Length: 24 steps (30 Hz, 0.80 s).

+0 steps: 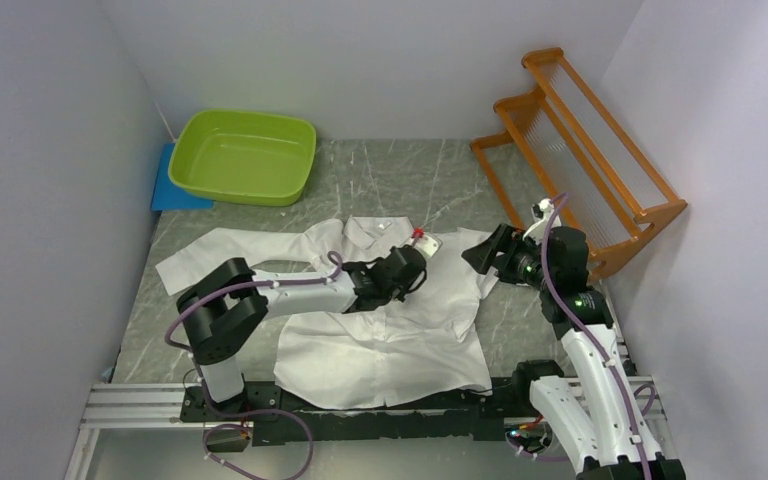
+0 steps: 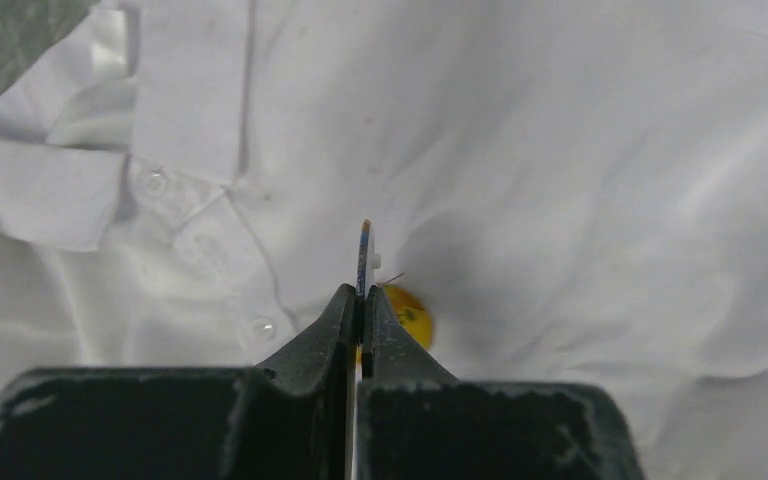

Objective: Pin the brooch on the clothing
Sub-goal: Pin the brooch to the clothes.

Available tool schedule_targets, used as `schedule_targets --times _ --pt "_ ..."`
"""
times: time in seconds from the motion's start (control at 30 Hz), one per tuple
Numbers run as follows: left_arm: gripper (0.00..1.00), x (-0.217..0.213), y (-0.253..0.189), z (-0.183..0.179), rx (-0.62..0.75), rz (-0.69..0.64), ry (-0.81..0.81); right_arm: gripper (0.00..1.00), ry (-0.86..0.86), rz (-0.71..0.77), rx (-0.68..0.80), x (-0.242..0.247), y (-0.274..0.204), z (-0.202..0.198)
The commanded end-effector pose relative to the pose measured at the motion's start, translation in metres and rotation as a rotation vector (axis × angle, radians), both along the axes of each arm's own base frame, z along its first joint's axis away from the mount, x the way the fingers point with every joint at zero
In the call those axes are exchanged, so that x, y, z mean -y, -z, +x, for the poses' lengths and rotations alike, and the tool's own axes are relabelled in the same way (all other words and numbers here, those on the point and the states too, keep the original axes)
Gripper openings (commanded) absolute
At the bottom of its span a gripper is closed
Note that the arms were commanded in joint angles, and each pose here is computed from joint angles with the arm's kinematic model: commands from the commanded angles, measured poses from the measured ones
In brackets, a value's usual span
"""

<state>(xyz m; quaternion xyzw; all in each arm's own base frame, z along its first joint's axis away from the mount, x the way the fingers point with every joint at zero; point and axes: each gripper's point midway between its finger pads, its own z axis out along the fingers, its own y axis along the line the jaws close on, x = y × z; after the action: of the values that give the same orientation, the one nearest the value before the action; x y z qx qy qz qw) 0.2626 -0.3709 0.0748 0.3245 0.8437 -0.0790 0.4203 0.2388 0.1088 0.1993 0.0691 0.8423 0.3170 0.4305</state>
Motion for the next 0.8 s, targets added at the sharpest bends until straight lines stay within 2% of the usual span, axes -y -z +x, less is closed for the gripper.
schedule_targets --times 0.0,0.13,0.37,0.57,0.77 --pt "0.03 -0.006 -0.022 0.013 0.052 -0.09 -0.033 0.85 0.046 -0.028 0.081 0.009 -0.01 0.014" --pt "0.03 -0.029 -0.008 0.029 0.134 0.103 -0.038 0.89 0.061 -0.04 0.08 0.012 -0.008 0.012" --pt "0.03 -0.042 0.01 0.052 0.258 0.42 0.022 0.97 0.152 -0.09 0.153 0.03 -0.027 0.008" --pt "0.03 -0.046 0.011 0.06 0.358 0.604 0.041 1.0 0.208 -0.121 0.248 0.042 -0.054 0.001" --pt "0.03 -0.026 0.015 0.055 0.405 0.716 0.092 1.0 0.204 -0.118 0.244 0.041 -0.052 0.0"
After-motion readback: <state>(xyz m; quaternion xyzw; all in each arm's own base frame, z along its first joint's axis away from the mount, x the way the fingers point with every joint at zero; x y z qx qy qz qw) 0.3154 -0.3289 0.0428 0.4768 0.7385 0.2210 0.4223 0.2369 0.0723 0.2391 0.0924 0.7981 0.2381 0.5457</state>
